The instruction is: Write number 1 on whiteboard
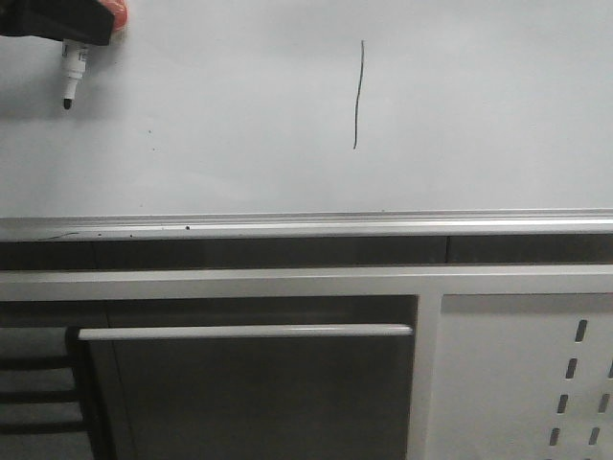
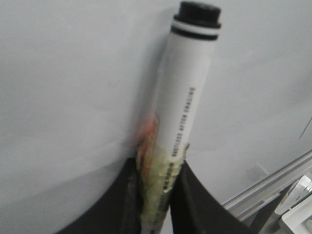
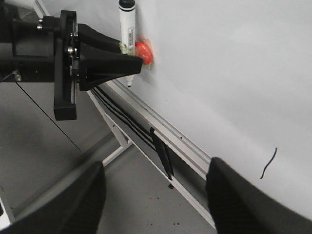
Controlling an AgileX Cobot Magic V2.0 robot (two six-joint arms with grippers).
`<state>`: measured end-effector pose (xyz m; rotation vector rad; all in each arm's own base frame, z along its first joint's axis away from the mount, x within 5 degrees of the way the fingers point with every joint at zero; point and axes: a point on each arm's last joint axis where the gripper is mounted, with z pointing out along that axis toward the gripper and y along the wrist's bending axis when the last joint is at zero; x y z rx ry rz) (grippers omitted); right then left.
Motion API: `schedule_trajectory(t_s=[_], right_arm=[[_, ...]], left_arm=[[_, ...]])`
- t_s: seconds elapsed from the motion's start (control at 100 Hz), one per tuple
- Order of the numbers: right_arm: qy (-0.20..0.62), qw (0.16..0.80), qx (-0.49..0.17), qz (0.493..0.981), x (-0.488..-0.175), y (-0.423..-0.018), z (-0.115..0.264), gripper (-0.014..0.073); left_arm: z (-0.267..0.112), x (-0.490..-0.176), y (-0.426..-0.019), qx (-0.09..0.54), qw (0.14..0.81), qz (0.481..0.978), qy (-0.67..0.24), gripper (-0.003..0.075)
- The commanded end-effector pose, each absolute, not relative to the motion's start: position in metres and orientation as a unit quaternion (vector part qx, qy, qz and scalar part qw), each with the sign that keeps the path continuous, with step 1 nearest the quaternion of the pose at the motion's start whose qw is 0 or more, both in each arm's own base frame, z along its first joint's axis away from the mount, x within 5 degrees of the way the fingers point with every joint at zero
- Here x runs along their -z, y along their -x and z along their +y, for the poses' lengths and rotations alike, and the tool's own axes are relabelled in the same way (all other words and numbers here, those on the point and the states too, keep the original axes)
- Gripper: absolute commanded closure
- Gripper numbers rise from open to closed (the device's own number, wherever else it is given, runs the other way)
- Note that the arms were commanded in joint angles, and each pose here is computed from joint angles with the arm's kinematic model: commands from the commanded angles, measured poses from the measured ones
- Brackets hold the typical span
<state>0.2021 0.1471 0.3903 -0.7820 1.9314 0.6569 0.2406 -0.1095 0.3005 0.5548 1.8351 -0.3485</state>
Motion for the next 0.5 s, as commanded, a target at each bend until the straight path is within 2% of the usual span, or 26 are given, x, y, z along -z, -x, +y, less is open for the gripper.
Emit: schedule_trajectory(t_s=[0.0,0.49], right_arm=[[0.292,0.510,-0.275,0.761,-0.4133,-0.1997,0.1416,0.0190],[0.292,0.511,-0.275,0.760,-0.4135,-0.1999,0.1415,0.0190]], left_arm=[[-0.1042,-0.3216,-0.2460,0.148,0.587,0.775,-0.182,0.0741],[-0.1011,-0.3244,-0.2392,0.152,0.591,0.774,-0.169,0.0741]])
